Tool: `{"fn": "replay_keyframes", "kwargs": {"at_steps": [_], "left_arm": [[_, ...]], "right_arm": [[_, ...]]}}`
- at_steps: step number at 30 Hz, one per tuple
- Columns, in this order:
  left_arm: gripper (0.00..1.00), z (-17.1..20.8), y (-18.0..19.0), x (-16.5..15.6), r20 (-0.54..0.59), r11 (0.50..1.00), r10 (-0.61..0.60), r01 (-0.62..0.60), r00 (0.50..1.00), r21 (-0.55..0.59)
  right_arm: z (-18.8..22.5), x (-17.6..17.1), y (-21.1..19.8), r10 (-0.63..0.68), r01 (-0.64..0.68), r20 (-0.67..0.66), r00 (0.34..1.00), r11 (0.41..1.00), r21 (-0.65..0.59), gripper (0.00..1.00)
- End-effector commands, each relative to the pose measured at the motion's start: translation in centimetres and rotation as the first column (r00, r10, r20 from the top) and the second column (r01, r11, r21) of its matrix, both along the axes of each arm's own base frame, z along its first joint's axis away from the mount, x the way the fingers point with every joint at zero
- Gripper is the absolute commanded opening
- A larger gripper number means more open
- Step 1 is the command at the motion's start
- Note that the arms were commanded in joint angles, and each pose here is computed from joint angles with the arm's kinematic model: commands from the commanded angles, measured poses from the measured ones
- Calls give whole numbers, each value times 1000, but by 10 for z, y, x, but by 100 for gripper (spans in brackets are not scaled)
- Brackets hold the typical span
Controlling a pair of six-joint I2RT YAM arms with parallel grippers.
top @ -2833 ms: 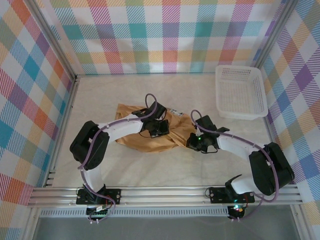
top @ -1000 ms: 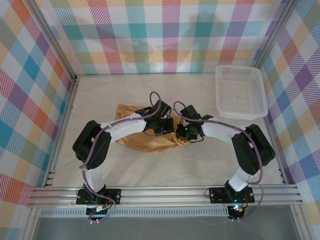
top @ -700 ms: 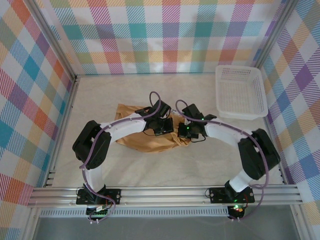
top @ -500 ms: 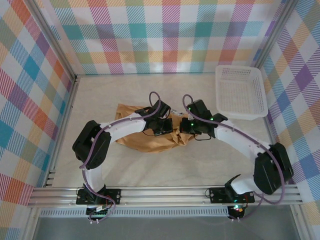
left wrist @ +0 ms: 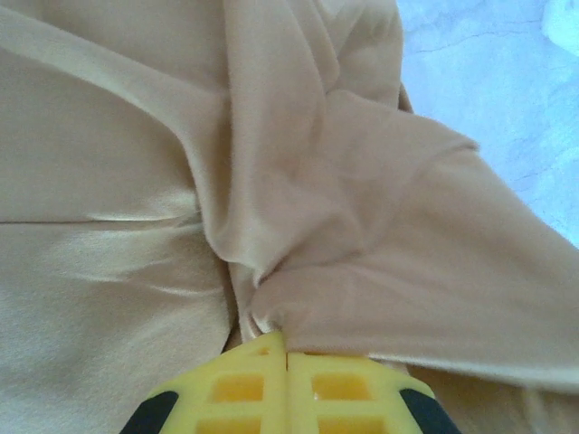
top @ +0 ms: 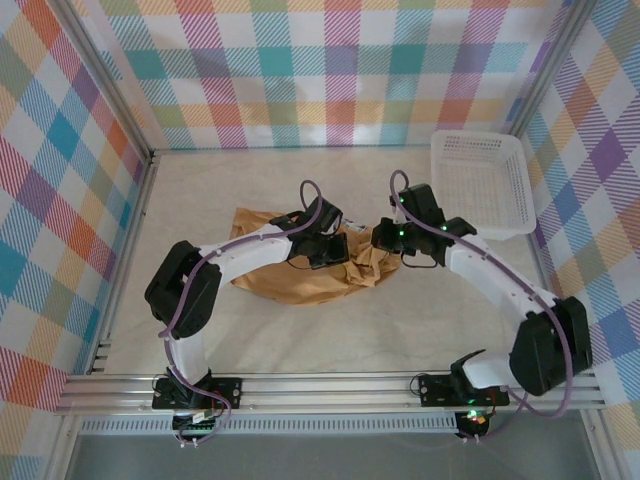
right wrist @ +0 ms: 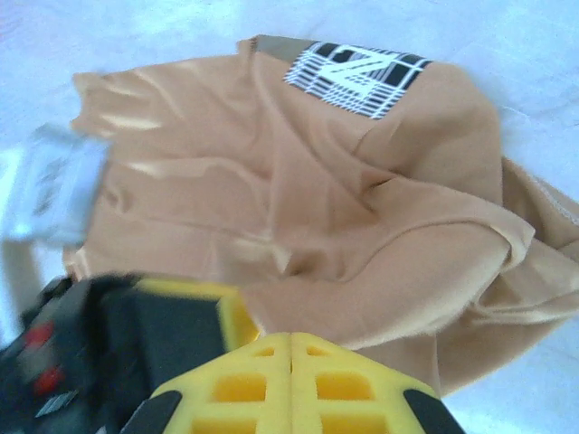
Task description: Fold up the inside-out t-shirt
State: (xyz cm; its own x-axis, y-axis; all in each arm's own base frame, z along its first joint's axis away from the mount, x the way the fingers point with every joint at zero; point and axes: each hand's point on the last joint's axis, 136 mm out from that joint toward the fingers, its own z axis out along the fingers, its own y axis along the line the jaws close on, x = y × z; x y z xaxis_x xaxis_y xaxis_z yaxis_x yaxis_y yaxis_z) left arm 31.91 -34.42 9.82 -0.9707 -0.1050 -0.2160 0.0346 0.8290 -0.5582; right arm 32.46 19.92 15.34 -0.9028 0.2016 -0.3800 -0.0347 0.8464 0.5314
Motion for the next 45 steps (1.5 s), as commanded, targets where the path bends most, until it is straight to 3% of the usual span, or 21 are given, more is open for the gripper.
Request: {"fn": "replay_keyframes", "kwargs": {"at_steps": [1,3,6,19,21,24,38,40,45], "left_arm": [[0,11,-13,8,2,997,3,-3,1000,-74],[0,11,-19,9,-6,995,0,-1,1000,-100],[0,9,-23,10,-15,994,-1,0,1000,-106],[0,8,-22,11,-15,996,-4,2,1000,-93],[0,8,-21,10,-18,996,-3,1,1000,-91],[0,10,-20,10,-12,996,-1,0,1000,-89],[0,14,-15,7,-4,997,-5,4,1000,-80],[0,15,-15,7,-3,997,-5,4,1000,-80],[0,15,-14,6,3,997,-7,7,1000,-73]], "right_arm": [[-41,16,8,10,-9,-116,993,1000,13,16],[-48,15,9,12,-13,-160,987,1000,-5,27],[-31,5,5,8,-8,-114,993,1000,1,30],[-39,-44,5,-25,16,-218,976,999,-46,29],[-48,-44,7,-39,29,-244,969,998,-47,30],[-60,-35,10,-62,45,-269,961,997,-68,41],[-90,6,4,-144,92,-277,950,977,-190,41],[-91,10,-1,-158,104,-268,950,973,-204,37],[-86,16,-5,-158,105,-257,953,973,-206,3]]}}
